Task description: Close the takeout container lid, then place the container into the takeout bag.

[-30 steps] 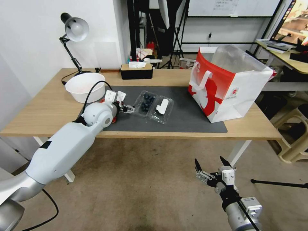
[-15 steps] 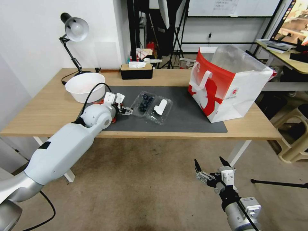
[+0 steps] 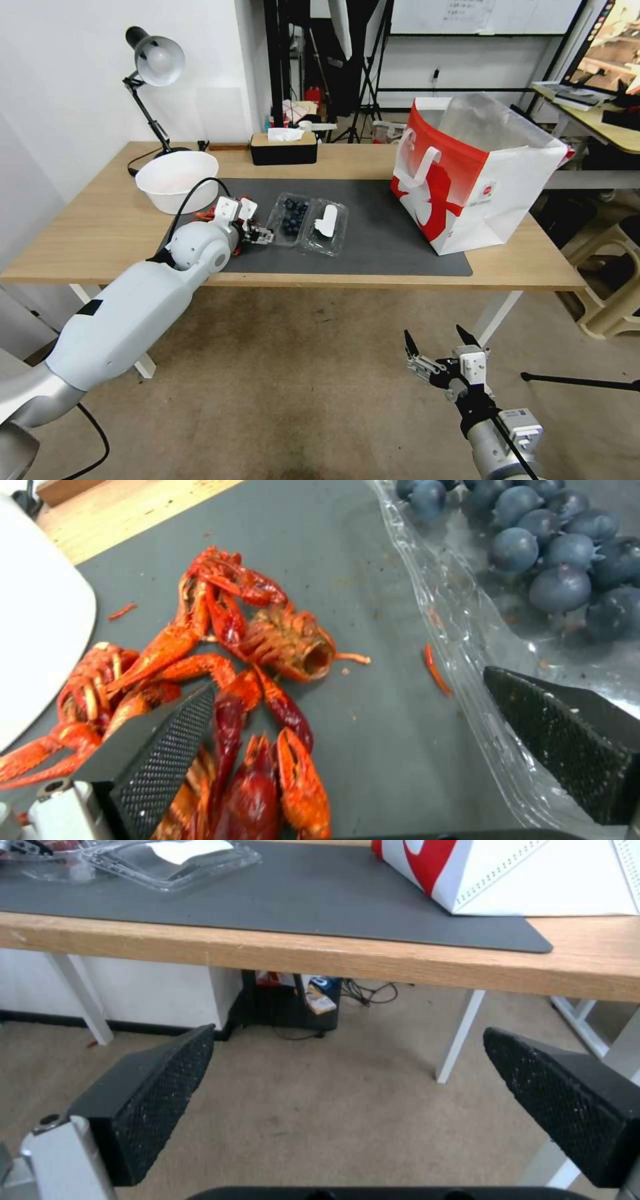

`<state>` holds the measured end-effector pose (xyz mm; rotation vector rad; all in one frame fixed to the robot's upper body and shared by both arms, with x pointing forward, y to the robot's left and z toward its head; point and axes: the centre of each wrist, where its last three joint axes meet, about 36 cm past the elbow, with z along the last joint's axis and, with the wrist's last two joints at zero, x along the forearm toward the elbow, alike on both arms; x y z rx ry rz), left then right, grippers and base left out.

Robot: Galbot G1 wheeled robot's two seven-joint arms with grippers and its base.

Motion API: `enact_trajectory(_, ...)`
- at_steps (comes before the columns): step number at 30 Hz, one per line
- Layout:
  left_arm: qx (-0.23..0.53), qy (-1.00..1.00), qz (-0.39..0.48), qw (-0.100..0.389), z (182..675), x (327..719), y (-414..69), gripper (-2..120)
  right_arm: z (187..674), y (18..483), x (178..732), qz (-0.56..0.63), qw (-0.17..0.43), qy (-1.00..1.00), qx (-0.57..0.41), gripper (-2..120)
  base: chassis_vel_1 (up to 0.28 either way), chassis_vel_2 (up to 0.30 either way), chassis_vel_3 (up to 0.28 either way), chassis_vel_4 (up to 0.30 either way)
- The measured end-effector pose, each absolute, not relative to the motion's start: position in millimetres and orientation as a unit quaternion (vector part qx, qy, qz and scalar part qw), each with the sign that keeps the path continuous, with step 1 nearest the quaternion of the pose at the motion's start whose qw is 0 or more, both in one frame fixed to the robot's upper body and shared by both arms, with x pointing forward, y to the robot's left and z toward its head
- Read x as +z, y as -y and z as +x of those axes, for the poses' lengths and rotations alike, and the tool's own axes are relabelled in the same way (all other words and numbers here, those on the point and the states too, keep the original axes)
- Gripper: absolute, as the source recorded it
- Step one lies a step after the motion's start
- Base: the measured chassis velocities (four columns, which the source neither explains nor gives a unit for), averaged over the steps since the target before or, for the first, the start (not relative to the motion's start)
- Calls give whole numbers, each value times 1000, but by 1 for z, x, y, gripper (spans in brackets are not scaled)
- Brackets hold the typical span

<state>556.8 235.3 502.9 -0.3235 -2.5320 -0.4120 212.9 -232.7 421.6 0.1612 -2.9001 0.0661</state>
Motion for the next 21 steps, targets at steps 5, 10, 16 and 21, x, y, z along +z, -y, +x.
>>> enact_trajectory(5,-155,942,-116,273,545,503,-241,100,214,233,421,57,119,991,23,100,0,0,0,0)
enact_trajectory(10,-155,942,-114,276,532,499,-245,100,214,232,421,59,120,991,22,100,0,0,0,0)
enact_trajectory(16,-153,942,-113,275,529,499,-246,100,214,231,420,60,120,991,21,100,0,0,0,0)
enact_trajectory(21,-149,944,-115,270,527,506,-246,100,214,230,419,60,121,991,20,100,0,0,0,0)
